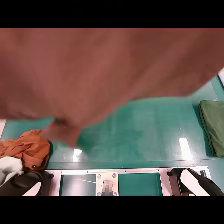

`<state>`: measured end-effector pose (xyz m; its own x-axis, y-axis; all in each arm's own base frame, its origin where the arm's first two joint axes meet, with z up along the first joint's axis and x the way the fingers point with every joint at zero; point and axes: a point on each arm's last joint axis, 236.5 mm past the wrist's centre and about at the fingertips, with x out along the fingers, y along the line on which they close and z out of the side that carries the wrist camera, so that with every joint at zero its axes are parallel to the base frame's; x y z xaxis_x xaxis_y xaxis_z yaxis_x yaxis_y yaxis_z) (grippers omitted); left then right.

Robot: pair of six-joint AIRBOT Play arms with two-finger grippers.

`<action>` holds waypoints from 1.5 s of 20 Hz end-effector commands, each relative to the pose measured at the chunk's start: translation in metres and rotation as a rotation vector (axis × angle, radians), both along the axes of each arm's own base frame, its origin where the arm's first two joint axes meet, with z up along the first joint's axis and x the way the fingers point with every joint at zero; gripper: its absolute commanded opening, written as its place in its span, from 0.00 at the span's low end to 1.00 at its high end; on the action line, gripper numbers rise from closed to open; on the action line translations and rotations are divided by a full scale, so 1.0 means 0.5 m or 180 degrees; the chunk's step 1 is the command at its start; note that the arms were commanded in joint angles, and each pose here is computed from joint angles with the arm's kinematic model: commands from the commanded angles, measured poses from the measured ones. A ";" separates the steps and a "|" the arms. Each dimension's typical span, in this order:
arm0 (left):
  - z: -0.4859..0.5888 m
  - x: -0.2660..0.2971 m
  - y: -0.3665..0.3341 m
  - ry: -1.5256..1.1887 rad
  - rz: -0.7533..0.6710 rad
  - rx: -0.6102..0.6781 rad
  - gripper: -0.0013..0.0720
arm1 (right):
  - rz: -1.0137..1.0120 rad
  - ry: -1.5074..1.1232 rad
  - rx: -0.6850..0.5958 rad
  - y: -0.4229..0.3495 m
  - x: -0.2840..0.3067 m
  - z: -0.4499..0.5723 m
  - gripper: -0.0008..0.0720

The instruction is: Fold the shirts.

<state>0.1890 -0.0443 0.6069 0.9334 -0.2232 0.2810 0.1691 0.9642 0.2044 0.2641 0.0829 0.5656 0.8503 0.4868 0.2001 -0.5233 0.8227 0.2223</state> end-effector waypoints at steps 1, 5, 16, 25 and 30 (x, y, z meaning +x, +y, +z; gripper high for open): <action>-0.044 0.049 0.002 0.0187 0.0120 0.0113 0.06 | -0.0057 0.0310 -0.0016 -0.015 0.027 -0.063 0.03; -0.231 0.254 -0.051 0.0995 0.0126 0.0361 0.06 | 0.0023 0.1099 0.0191 -0.062 0.133 -0.250 0.03; -0.958 0.797 -0.273 0.2803 -0.0378 0.0546 0.06 | -0.0387 0.2963 0.0921 -0.166 0.486 -1.010 0.03; -0.995 0.800 -0.274 0.3089 -0.0426 0.0448 0.65 | -0.0244 0.3208 0.0871 -0.230 0.565 -1.100 0.33; -0.903 0.727 -0.152 0.3645 -0.0214 0.0345 0.05 | 0.0029 0.3597 0.0966 -0.305 0.445 -1.077 0.07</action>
